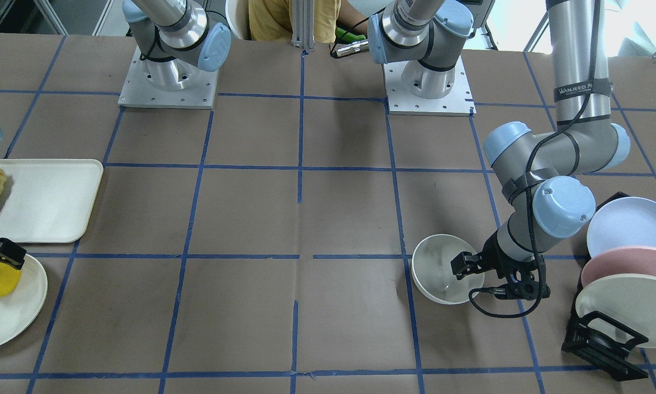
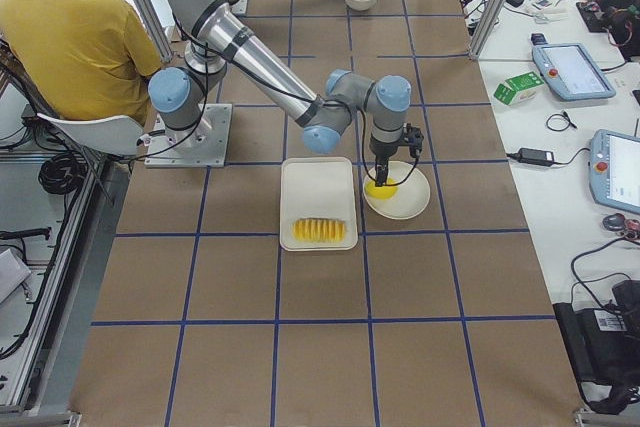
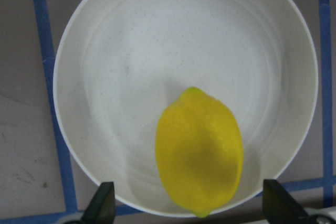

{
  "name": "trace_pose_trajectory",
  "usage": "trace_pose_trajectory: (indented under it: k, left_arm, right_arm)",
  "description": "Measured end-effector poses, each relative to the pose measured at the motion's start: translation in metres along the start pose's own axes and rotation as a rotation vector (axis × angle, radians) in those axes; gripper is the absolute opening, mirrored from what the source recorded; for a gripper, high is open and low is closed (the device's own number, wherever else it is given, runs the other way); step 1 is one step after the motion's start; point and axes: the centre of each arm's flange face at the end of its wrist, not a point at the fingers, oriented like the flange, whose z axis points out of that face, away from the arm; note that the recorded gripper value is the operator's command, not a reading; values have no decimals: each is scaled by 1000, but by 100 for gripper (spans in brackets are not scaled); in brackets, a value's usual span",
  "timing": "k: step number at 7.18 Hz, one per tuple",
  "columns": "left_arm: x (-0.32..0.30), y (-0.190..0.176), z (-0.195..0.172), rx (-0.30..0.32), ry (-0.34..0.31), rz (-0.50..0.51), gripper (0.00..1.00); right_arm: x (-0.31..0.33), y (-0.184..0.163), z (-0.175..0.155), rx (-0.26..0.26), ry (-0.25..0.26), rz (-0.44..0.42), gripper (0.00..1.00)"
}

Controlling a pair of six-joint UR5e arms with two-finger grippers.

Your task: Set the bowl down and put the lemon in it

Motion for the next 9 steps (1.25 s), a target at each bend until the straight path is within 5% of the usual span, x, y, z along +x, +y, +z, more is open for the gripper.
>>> trace_pose_trajectory:
  k: [1, 2, 3, 4, 5, 7, 9]
  left_arm:
    - [0, 1, 0, -2, 2, 4, 36]
    - [1, 1, 1, -5, 5, 8, 31]
    - [0, 2, 3, -9, 17, 9, 29]
    - [0, 2, 6, -12, 30, 8, 16]
    - [-1, 2, 6, -13, 37, 6, 0]
    - [-1, 2, 4, -14, 39, 5, 0]
    - [-1, 2, 0, -19, 40, 5, 0]
  right_arm:
    - [6, -11, 12, -7, -3, -30, 100]
    - [9, -19, 21, -9, -8, -45, 100]
    - [10, -24, 25, 1, -8, -49, 57]
    - [11, -28, 29, 15, -8, -47, 1]
    - [11, -30, 33, 20, -15, -44, 0]
    - [11, -30, 16, 10, -24, -43, 0]
    - [4, -16, -44, -42, -50, -44, 0]
